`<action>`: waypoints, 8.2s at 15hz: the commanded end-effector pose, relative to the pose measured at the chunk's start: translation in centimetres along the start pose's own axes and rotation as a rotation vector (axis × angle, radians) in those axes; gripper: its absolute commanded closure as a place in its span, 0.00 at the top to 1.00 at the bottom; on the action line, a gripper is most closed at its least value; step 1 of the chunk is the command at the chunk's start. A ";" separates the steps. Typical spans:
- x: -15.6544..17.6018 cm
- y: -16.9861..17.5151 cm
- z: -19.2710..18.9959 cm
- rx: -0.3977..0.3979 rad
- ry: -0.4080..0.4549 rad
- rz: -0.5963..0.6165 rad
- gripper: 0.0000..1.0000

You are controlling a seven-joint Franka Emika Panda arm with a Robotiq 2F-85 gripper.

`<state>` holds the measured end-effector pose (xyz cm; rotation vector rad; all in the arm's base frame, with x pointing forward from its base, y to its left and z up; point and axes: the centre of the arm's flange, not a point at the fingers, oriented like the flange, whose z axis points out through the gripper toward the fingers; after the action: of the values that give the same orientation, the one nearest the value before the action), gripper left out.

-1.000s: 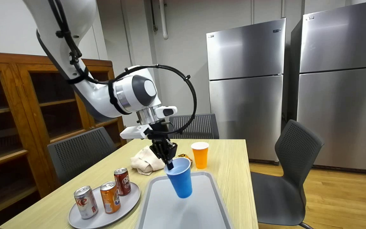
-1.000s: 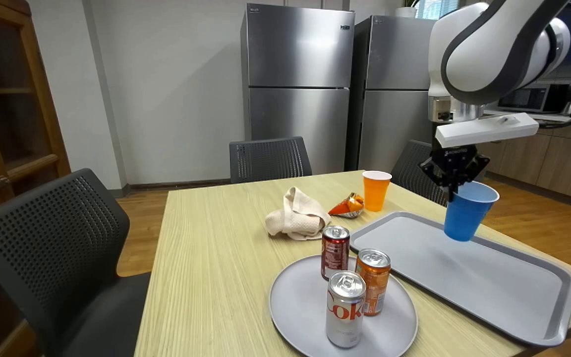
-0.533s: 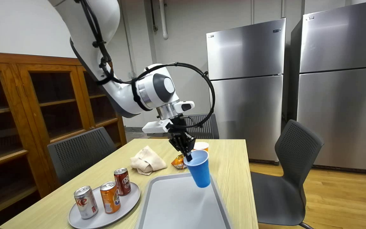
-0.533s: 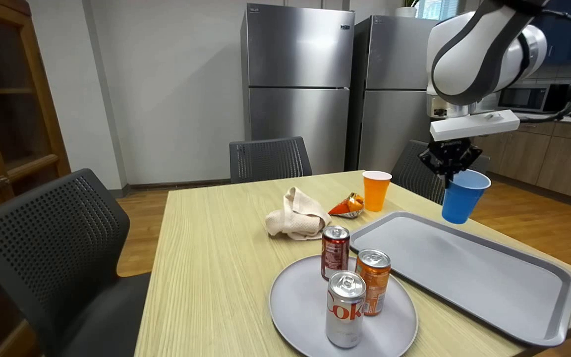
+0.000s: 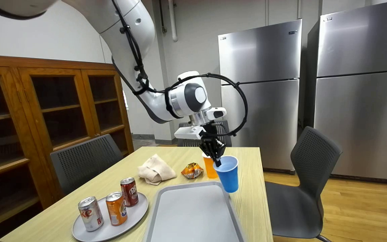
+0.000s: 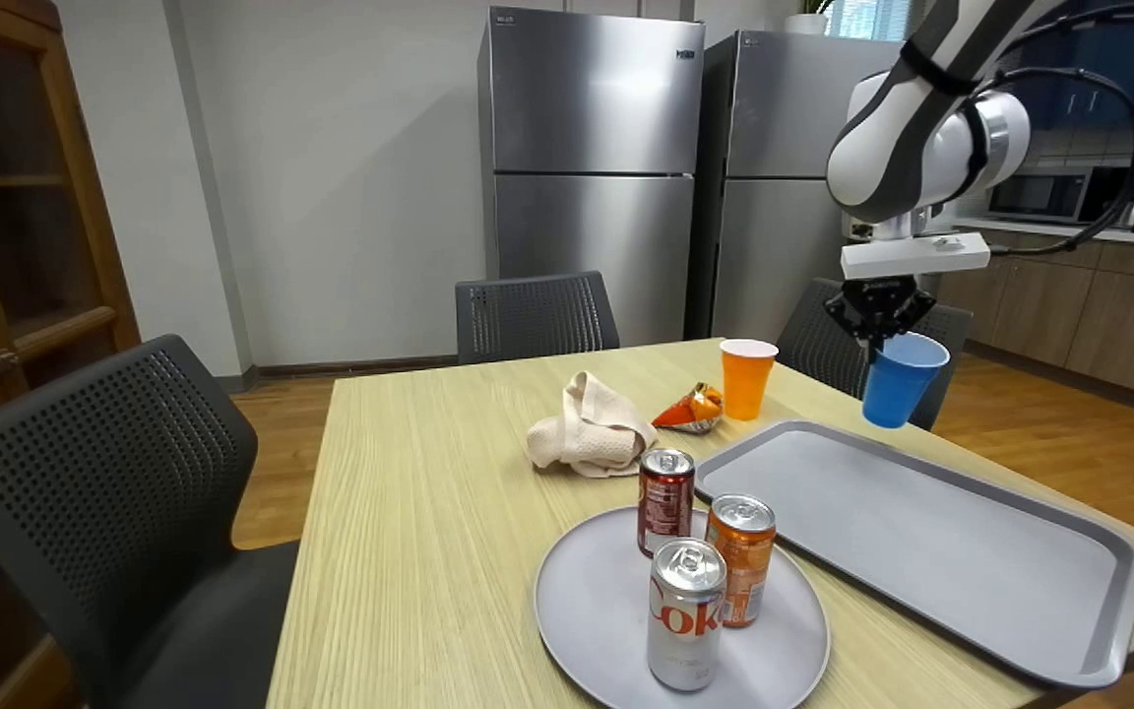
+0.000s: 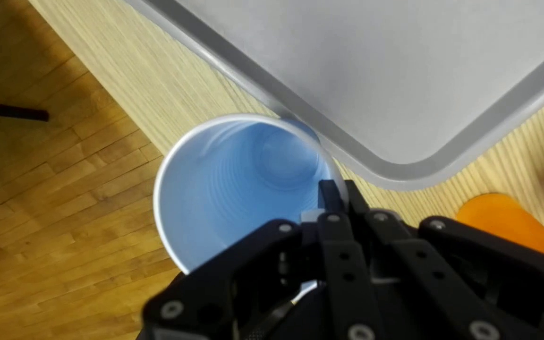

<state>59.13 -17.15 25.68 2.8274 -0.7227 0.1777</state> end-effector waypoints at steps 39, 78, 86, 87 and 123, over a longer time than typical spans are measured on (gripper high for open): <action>-0.6 -8.4 -7.7 0.147 0.075 -0.218 1.00; -27.7 -26.7 -15.0 0.136 0.075 -0.507 1.00; -27.4 -27.0 -11.3 0.098 0.038 -0.439 1.00; -27.2 -27.1 -10.7 0.098 0.031 -0.442 1.00; -23.1 -27.1 -1.0 0.184 -0.084 -0.357 1.00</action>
<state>51.15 17.04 17.81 3.0782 -0.2313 0.0603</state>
